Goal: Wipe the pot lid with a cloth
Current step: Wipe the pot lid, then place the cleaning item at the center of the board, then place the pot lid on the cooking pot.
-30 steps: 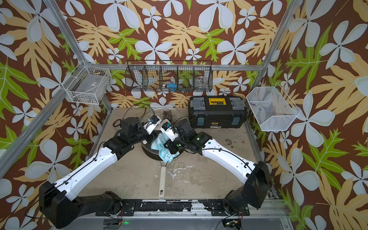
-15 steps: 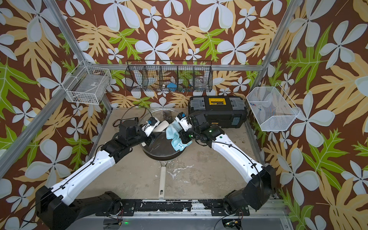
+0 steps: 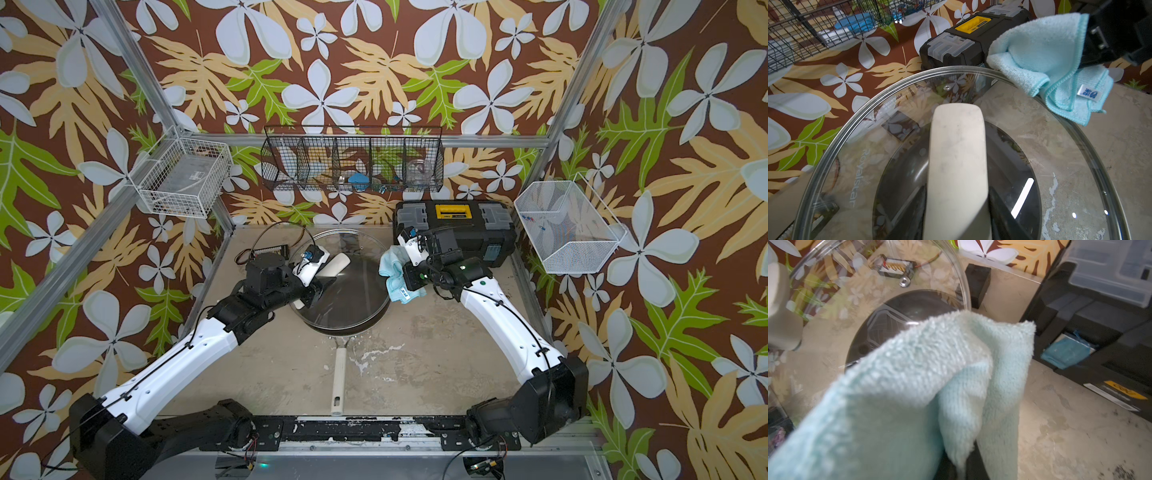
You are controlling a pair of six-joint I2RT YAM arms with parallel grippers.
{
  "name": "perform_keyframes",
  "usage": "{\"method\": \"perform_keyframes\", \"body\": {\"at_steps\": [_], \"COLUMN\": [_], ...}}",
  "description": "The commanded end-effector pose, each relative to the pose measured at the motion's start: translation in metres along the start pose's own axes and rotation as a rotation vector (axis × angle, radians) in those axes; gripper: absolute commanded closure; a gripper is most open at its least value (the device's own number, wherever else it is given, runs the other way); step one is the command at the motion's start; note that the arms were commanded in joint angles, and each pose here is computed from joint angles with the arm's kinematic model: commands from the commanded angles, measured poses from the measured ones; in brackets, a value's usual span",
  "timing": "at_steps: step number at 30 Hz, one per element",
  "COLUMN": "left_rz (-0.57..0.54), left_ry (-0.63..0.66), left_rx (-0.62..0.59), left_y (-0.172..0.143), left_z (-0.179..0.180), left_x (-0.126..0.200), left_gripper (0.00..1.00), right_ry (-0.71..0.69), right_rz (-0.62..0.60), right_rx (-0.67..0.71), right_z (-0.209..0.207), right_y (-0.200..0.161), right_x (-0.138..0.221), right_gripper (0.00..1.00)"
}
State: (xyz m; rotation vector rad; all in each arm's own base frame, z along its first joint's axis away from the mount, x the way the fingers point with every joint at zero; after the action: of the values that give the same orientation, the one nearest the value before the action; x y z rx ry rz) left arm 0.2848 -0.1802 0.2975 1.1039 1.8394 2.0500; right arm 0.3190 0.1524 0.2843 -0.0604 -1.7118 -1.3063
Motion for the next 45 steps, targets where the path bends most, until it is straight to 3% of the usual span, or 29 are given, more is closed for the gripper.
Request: {"method": "perform_keyframes", "body": {"at_steps": [1, 7, 11, 24, 45], "left_rz": [-0.195, -0.218, -0.258, -0.233, -0.158], "left_ry": [0.068, 0.147, 0.186, 0.362, 0.484], "left_rx": [0.086, 0.234, 0.289, 0.424, 0.485], "left_y": [0.036, 0.029, 0.027, 0.009, -0.021], "left_z": [0.009, 0.016, 0.015, 0.017, -0.01], "left_x": [0.0, -0.006, -0.008, -0.025, -0.06], "left_gripper": [1.0, 1.0, 1.0, 1.0, 1.0], "right_ry": [-0.092, -0.14, -0.153, -0.217, -0.196], "right_rz": [0.061, 0.11, 0.141, 0.239, 0.351], "right_rx": [0.003, -0.036, -0.062, -0.143, -0.244], "right_z": [-0.009, -0.017, -0.02, -0.028, -0.036], "right_y": [-0.017, -0.053, -0.076, -0.131, -0.173], "right_x": [0.003, 0.0, -0.005, -0.039, -0.072], "right_gripper": [1.0, 1.0, 1.0, 1.0, 1.0]}}
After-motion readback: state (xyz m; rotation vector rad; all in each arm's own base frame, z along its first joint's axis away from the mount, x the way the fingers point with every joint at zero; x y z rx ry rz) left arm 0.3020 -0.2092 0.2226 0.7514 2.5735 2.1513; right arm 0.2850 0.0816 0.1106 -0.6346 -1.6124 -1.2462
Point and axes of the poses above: each gripper's point midway between its finger pads, its own x axis back along the fingers, its own z axis along the line the jaws close on, y = z × x, the point moved 6 cm from there along x, back along the fingers, and after that the axes turned 9 degrees about x, right-handed, at the moved point
